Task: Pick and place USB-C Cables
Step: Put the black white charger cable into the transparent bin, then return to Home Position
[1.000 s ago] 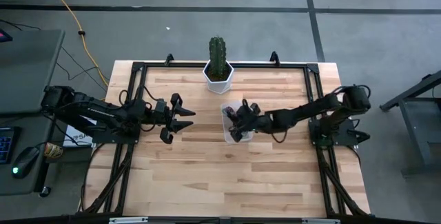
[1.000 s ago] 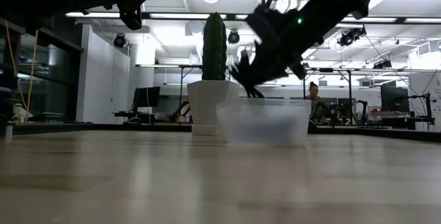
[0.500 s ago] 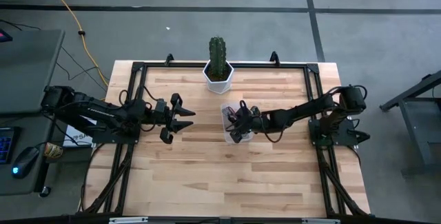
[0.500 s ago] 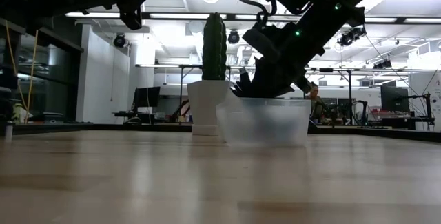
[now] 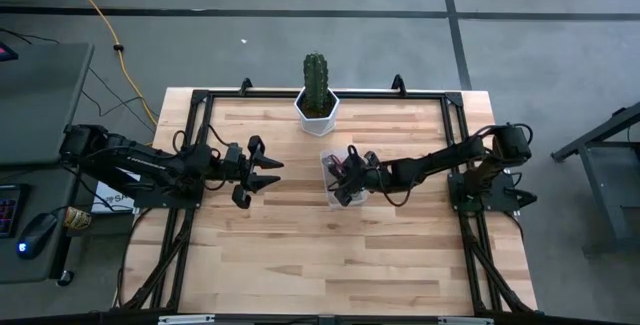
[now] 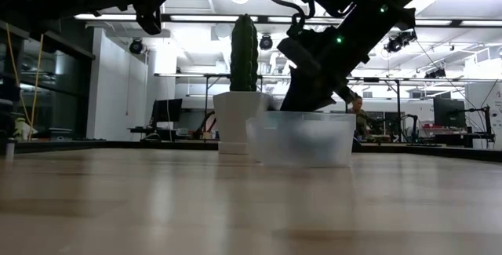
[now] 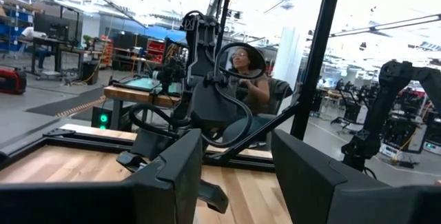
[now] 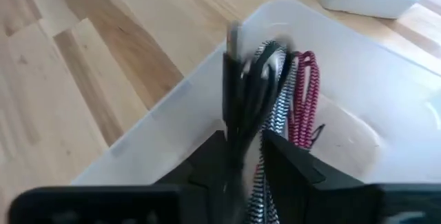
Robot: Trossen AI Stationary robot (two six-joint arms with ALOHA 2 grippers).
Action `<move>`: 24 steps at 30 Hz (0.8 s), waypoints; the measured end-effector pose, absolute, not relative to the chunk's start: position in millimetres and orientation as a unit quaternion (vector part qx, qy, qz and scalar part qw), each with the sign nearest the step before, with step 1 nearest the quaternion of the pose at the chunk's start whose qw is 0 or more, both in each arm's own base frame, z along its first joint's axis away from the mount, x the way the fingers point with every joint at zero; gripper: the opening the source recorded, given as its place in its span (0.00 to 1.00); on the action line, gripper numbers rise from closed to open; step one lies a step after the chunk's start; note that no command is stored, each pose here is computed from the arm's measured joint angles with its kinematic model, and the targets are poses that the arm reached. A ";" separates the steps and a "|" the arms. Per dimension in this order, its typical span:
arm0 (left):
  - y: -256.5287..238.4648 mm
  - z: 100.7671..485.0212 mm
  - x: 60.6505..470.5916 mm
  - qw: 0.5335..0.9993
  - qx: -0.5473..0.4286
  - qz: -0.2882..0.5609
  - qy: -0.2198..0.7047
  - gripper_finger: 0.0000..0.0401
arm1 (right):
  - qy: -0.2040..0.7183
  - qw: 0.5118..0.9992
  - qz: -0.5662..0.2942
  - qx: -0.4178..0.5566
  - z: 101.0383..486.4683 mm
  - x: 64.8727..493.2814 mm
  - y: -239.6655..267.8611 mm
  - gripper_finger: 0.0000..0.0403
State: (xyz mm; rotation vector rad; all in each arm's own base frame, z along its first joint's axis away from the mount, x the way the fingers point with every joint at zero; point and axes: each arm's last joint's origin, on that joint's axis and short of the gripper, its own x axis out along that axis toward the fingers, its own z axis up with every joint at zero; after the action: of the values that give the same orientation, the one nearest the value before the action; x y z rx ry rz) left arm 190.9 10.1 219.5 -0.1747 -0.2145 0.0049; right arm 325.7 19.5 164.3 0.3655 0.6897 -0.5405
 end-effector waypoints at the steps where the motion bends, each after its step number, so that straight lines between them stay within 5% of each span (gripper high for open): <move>1: 10.1 219.5 190.9 0.991 -0.086 0.003 -0.107 0.39 | 0.334 0.888 -0.261 0.175 163.9 325.3 19.4 0.26; 10: 10.0 219.5 190.9 0.991 -0.084 0.002 -0.107 0.39 | 0.339 0.899 -0.243 0.136 165.2 326.4 19.6 0.47; 24: 9.9 219.4 190.9 0.991 -0.081 0.002 -0.106 0.39 | 0.319 0.913 -0.253 0.027 211.8 293.9 45.1 0.49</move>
State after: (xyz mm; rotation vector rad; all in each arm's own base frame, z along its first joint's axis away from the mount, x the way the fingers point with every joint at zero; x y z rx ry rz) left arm 190.9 9.9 219.4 -0.1620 -0.2135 0.0049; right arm 293.9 45.1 211.8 0.0552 0.6579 -0.5207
